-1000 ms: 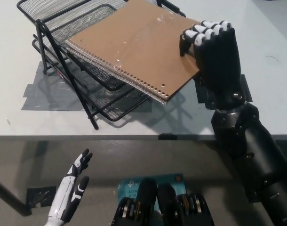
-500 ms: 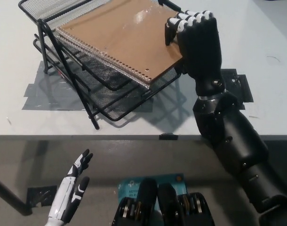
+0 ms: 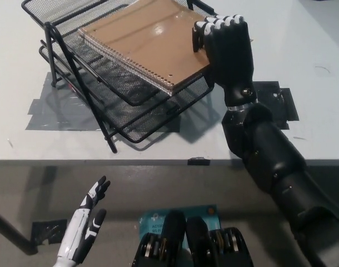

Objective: A person hands a notebook to the robot and the robot grabs it with its right hand and places it in the file tray kept in the centre of the desk infront of it.

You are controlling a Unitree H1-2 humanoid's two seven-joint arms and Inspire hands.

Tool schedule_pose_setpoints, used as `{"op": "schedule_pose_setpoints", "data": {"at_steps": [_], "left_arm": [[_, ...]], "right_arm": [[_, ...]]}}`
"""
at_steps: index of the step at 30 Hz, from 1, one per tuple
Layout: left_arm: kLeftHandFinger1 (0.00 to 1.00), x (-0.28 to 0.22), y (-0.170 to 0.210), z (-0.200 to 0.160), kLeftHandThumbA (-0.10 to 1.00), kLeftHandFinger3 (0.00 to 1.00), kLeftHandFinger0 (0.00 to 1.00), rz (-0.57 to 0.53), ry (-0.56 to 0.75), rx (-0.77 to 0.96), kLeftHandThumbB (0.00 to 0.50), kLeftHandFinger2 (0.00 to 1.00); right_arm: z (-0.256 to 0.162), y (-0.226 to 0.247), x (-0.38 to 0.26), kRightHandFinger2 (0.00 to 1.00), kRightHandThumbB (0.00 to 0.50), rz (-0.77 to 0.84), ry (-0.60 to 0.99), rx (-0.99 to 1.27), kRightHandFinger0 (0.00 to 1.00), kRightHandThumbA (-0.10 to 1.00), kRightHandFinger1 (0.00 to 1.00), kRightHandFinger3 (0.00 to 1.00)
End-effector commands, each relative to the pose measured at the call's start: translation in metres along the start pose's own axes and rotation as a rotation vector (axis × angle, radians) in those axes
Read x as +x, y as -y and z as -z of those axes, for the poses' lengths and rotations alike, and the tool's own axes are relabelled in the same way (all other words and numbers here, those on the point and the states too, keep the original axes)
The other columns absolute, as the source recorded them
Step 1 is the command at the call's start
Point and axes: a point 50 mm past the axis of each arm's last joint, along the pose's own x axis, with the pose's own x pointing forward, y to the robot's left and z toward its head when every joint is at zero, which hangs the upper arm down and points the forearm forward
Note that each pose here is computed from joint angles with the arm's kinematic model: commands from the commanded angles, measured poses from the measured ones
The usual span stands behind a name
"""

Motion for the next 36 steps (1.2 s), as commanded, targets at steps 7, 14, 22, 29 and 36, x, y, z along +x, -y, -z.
{"op": "schedule_pose_setpoints", "data": {"at_steps": [7,14,22,29,36], "left_arm": [[1.00,0.003,-0.002,-0.010,1.00,1.00,1.00,-0.007,0.052,0.005,0.341,1.00],[1.00,0.005,-0.001,-0.011,1.00,1.00,1.00,0.002,0.059,0.000,0.344,1.00],[1.00,0.008,-0.002,-0.012,1.00,1.00,1.00,0.008,0.062,-0.009,0.343,1.00],[1.00,0.010,-0.004,-0.014,1.00,1.00,1.00,0.015,0.081,0.024,0.318,1.00],[1.00,0.012,-0.003,-0.015,1.00,1.00,1.00,0.015,0.086,0.021,0.305,1.00]], "right_arm": [[-0.026,0.029,0.079,0.28,0.000,0.278,0.048,0.072,0.00,0.71,0.00,0.17],[-0.048,0.035,0.104,0.33,0.000,0.304,0.049,0.091,0.00,0.81,0.00,0.39],[-0.053,0.030,0.110,0.27,0.000,0.296,0.057,0.099,0.00,0.79,0.00,0.29],[-0.045,0.018,0.102,0.24,0.000,0.234,0.055,0.093,0.00,0.70,0.00,0.30],[-0.034,-0.007,0.073,0.15,0.000,0.091,0.011,0.060,0.00,0.66,0.00,0.20]]}}
